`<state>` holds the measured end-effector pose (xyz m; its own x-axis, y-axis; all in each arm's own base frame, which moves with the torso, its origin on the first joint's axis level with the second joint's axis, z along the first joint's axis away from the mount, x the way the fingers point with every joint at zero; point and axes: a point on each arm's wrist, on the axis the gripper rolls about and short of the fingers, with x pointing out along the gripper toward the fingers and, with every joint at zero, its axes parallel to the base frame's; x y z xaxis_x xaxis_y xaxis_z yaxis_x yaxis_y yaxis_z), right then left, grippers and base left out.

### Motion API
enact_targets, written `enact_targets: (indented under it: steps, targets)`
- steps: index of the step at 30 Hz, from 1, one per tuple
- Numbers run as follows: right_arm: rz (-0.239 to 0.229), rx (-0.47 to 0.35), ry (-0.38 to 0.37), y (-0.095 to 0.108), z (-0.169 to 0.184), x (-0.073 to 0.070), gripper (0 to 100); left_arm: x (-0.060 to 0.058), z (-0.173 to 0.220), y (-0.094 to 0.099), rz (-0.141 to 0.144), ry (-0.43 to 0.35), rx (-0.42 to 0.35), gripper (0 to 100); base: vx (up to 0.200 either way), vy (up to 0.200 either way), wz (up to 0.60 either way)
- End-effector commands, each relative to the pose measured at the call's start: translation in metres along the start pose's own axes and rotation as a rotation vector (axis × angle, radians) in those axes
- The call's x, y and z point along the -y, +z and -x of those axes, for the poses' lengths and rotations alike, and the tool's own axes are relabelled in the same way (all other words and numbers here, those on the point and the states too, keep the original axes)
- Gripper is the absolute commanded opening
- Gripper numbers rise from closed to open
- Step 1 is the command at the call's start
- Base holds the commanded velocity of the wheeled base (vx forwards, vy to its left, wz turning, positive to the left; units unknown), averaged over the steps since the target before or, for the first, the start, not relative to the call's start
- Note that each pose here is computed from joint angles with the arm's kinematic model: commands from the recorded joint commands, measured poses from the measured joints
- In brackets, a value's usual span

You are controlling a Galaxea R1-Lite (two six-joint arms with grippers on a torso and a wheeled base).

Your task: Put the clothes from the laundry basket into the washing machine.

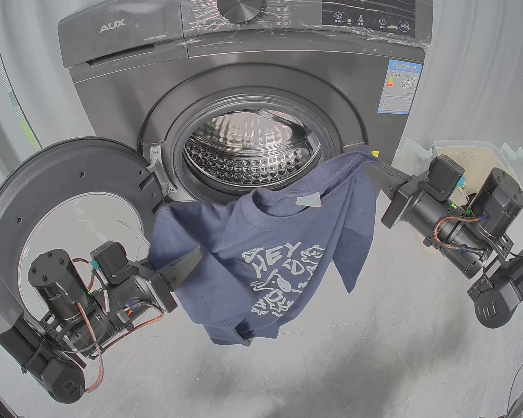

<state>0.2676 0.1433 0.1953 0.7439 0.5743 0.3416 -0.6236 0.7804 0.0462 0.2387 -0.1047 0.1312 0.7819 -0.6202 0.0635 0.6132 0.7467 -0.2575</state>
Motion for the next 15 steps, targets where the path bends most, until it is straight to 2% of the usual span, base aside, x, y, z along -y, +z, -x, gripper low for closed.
enact_targets:
  steps: [1, 4, 10, 11, 15]
  targets:
    - [-0.001, 0.013, 0.012, 0.003, -0.003, -0.003, 0, -0.005, 0.001, -0.016, 0.019, 0.024, -0.067, 100, 0.000, 0.000, 0.00]
    - [-0.002, 0.019, 0.019, 0.004, -0.005, -0.005, 0, -0.005, 0.004, -0.018, 0.024, 0.028, -0.078, 100, 0.000, 0.000, 0.00]
    - [-0.012, 0.023, 0.011, 0.003, -0.006, -0.011, 0, -0.005, 0.001, -0.017, 0.015, 0.023, -0.072, 100, 0.000, 0.000, 0.00]
    - [-0.026, 0.024, 0.020, 0.003, -0.007, -0.016, 0, -0.004, -0.001, -0.017, 0.012, 0.016, -0.068, 100, 0.000, 0.000, 0.00]
    - [-0.026, 0.024, 0.020, 0.004, -0.006, -0.016, 0, -0.006, -0.009, -0.024, 0.011, 0.012, -0.085, 100, 0.000, 0.000, 0.00]
